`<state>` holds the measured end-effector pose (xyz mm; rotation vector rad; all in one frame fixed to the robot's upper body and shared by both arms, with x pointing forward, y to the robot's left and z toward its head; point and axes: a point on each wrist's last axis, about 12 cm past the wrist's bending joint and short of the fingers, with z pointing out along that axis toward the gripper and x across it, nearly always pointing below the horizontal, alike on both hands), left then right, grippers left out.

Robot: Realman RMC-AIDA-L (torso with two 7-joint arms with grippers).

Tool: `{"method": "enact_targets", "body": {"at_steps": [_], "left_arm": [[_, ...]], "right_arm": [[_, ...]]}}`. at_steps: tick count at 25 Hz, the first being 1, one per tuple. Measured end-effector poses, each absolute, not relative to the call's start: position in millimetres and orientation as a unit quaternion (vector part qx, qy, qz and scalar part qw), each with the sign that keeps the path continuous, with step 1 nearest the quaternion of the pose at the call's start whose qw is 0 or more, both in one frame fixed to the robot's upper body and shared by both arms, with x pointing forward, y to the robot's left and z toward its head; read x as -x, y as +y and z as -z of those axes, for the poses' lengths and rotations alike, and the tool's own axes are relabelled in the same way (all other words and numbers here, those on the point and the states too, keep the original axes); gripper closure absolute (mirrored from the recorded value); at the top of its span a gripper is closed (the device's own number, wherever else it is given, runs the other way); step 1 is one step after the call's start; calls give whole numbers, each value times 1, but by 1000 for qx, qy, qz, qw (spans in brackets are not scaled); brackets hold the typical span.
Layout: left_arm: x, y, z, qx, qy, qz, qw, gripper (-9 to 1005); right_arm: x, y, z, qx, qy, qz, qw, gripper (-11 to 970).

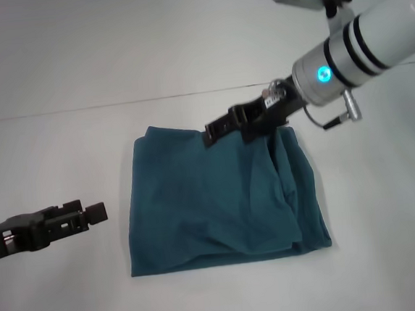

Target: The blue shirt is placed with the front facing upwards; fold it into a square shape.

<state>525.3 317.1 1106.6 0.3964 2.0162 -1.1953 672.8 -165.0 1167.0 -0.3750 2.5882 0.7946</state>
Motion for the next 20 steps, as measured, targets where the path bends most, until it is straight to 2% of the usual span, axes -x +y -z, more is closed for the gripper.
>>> {"method": "enact_targets", "body": {"at_steps": [5,15,20], "left_arm": [[-528,317,-1109,-153,783,467,381,49],[-529,318,-1109,-146,782,466,388,49],[-530,318,-1110,-145,781,466,391,49]], "right_arm": [[-670,-174,-1162,102,935,-287,180,13],[-676,-204,-1147,67,951,-222,203,13],[-680,-209,-1152,61,949,-212,224,13]]}}
